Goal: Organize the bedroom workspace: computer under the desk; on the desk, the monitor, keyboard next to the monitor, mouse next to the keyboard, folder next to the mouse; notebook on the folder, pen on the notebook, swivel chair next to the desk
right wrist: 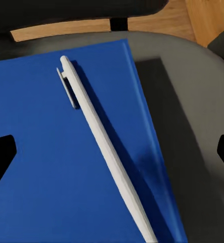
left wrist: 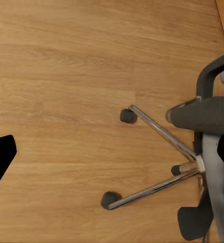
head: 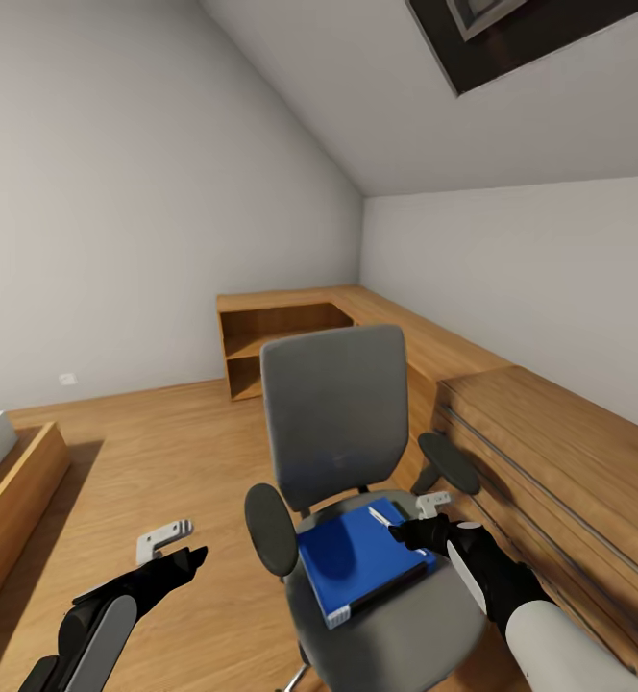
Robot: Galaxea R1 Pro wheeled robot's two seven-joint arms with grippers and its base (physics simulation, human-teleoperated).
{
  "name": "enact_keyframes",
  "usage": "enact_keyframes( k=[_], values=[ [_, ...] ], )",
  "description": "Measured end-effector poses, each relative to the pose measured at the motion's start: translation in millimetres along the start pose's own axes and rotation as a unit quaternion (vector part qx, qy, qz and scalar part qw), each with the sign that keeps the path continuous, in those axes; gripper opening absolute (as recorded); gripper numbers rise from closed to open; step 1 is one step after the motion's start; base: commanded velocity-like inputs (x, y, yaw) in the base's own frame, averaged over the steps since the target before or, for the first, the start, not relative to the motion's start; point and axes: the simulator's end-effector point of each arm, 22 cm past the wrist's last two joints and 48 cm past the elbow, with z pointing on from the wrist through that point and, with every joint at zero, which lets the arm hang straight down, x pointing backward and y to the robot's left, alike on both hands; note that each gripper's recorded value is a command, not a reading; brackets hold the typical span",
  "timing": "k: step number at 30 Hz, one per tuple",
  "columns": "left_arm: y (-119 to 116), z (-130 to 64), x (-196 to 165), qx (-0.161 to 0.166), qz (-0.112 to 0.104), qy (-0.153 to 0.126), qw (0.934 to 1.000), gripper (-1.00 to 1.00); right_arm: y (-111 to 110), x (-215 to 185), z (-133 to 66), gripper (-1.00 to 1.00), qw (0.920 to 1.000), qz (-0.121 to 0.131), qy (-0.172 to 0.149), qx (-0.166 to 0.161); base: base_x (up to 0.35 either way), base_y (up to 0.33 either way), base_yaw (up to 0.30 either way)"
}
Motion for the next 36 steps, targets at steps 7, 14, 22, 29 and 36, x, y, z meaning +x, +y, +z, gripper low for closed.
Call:
enact_keyframes(
  k=[7,14,22,29,36],
  values=[
    [1,-0.4,-1,-0.001,-0.001,-0.001,1.0000,1.00,0,1,-0.1,1.00,1.0000,0.001,0.001,0.000,0.000,0.000,0.148],
    [0,-1.1,-3,0.000,-0.002,-0.003,1.0000,1.00,0,0,-0.2,1.00,1.0000,0.001,-0.001,-0.002,0.000,0.000,0.018],
    [-16,-8.6,-13,0.015,-0.012,-0.019,0.9996,1.00,1,-3,-0.1,1.00,0.9999,0.010,-0.005,-0.003,0.000,0.000,0.000],
    [-16,-9.8,-15,0.016,-0.011,-0.021,0.9996,1.00,-4,-3,-1.0,1.00,1.0000,0.007,-0.005,0.002,0.000,0.000,0.000],
    [-16,-9.9,-16,0.016,-0.011,-0.022,0.9996,1.00,-4,-3,-1.0,1.00,1.0000,0.006,-0.005,0.002,0.000,0.000,0.000]
  ],
)
